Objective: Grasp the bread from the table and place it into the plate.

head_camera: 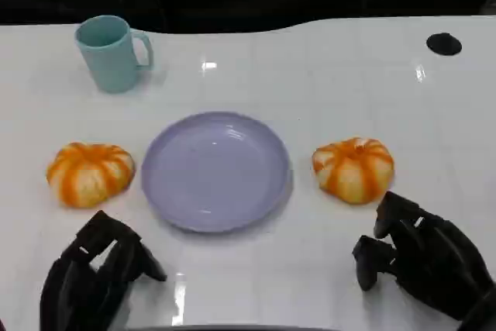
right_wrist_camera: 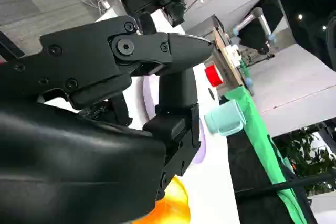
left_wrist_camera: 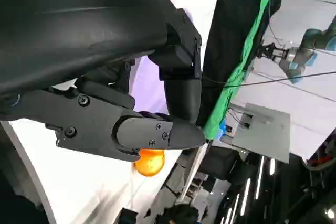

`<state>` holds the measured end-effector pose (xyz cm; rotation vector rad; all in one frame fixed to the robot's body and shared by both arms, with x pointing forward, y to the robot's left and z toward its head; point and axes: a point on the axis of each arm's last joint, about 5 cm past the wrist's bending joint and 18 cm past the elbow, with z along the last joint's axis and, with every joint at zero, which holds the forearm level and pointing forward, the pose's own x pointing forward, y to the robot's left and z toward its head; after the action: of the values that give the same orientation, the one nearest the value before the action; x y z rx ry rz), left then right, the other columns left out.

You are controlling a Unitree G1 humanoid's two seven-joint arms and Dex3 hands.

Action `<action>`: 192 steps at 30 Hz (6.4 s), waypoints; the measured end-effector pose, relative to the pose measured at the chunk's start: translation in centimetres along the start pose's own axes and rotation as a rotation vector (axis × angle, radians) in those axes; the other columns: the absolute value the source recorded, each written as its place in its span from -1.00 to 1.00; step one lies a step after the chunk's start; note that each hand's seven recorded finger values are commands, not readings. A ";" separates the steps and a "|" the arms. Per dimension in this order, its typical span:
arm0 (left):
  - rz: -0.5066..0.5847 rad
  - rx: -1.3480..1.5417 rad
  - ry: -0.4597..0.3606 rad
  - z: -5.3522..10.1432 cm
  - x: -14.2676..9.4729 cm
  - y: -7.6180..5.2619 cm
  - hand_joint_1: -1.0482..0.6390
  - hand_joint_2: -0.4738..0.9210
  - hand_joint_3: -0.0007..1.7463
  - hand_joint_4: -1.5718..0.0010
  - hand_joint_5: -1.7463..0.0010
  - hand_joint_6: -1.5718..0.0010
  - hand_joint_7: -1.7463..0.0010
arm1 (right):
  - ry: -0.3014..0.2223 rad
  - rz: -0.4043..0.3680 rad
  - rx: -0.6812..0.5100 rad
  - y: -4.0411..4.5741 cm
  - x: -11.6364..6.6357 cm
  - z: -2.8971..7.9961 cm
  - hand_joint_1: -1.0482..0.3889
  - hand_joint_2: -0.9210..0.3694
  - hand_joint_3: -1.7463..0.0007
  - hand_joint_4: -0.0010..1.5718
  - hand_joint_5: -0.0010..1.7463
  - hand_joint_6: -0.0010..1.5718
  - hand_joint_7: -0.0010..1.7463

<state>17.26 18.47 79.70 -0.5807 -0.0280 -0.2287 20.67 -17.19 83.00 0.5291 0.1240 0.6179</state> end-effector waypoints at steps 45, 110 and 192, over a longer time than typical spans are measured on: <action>-0.004 -0.003 0.006 0.0 0.1 -0.1 -0.47 1.00 -0.72 0.17 -1.00 0.36 -0.78 | -0.168 -0.009 -0.863 -0.29 -0.2 5.5 -0.24 -1.00 0.91 -0.36 -0.73 -0.32 -0.99; 0.003 -0.008 -0.004 -0.4 0.3 -0.3 -0.44 1.00 -0.71 0.20 -1.00 0.36 -0.74 | 0.031 0.087 -2.121 -0.47 8.5 6.1 -0.02 -0.78 0.99 -0.66 -0.97 -0.63 -0.99; -0.002 -0.037 -0.010 -0.7 -0.1 -1.0 -0.40 1.00 -0.69 0.22 -1.00 0.35 -0.71 | -0.366 0.160 -1.645 9.07 16.3 4.1 0.26 -0.50 0.01 0.06 1.00 -0.20 0.98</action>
<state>16.95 17.29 79.60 -0.6189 -0.0336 -0.2283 30.26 -3.30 91.88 -0.9576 -0.7454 0.5741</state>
